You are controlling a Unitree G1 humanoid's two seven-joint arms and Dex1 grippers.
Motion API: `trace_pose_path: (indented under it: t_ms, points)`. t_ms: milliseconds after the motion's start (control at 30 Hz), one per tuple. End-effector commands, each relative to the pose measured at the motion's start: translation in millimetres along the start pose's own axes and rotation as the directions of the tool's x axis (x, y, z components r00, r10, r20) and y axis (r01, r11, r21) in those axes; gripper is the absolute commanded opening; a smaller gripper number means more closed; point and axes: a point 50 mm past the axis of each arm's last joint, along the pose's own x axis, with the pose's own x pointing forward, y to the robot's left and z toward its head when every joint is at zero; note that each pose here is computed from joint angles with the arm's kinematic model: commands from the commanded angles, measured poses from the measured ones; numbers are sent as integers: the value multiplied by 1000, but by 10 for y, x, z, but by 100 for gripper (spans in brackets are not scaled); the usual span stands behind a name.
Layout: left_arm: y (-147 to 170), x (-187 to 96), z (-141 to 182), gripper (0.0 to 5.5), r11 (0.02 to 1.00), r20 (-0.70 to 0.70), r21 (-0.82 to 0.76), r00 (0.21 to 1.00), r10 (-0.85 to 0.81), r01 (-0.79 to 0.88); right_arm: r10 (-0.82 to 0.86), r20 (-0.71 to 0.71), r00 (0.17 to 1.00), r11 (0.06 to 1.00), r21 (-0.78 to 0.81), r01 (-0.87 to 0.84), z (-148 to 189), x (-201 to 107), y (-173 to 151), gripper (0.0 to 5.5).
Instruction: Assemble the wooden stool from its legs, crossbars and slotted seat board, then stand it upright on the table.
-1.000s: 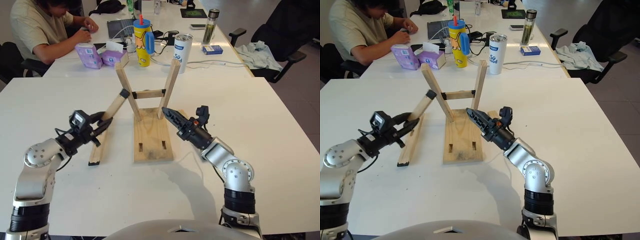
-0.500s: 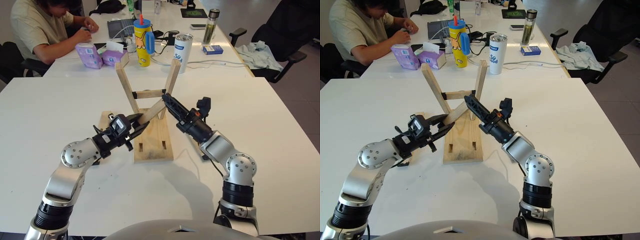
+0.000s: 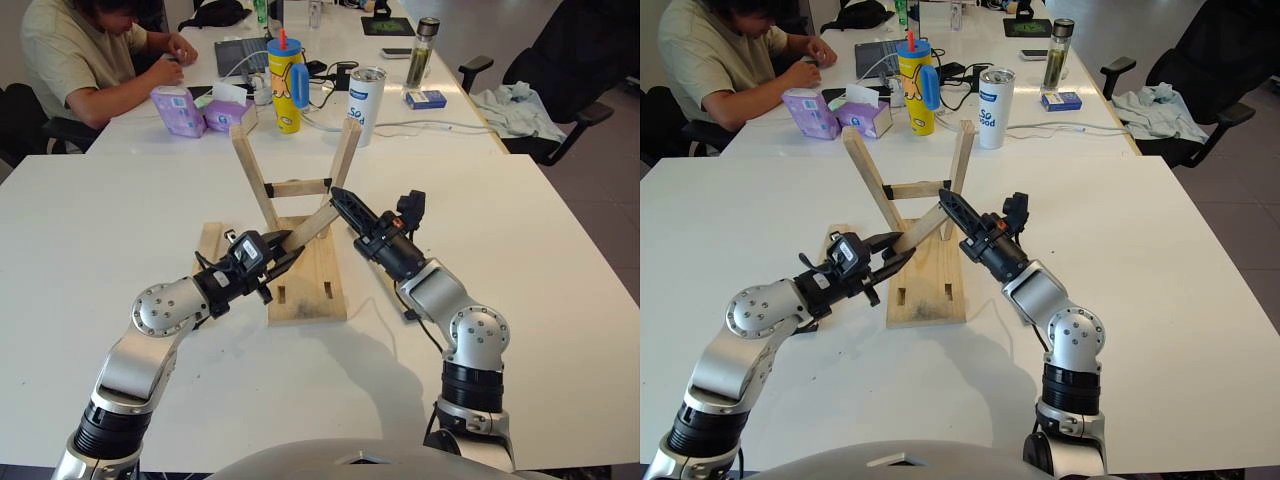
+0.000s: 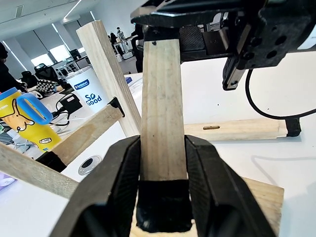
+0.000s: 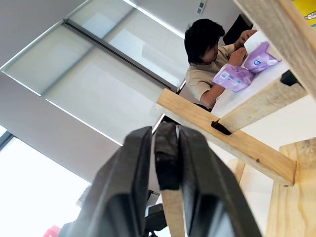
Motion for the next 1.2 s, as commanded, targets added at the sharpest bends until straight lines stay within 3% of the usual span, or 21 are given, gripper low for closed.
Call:
trace_pose_path:
  t_ms: [33,167,200,433,733,1200]
  points:
    - [37,15,35,130,1000,-3,25,1000,6,-6,-12,-21,1000,1000,-10,11,-25,6,-17,46]
    - [22,31,27,130,1000,-3,3,1000,2,-2,-27,-17,999,999,-19,27,-4,3,-49,45]
    - [26,28,28,166,1000,2,-9,1000,17,-17,-32,-16,999,999,-23,31,6,1,-59,45]
    - [51,18,112,277,974,131,-224,989,70,-40,-130,27,991,985,-115,132,223,-163,-204,45]
    - [145,-64,-11,279,951,92,-271,979,182,-151,-347,141,927,842,-388,374,846,-683,-390,45]
    - [91,23,-105,279,948,66,-280,982,175,-150,-401,168,900,720,-549,424,872,-552,-692,45]
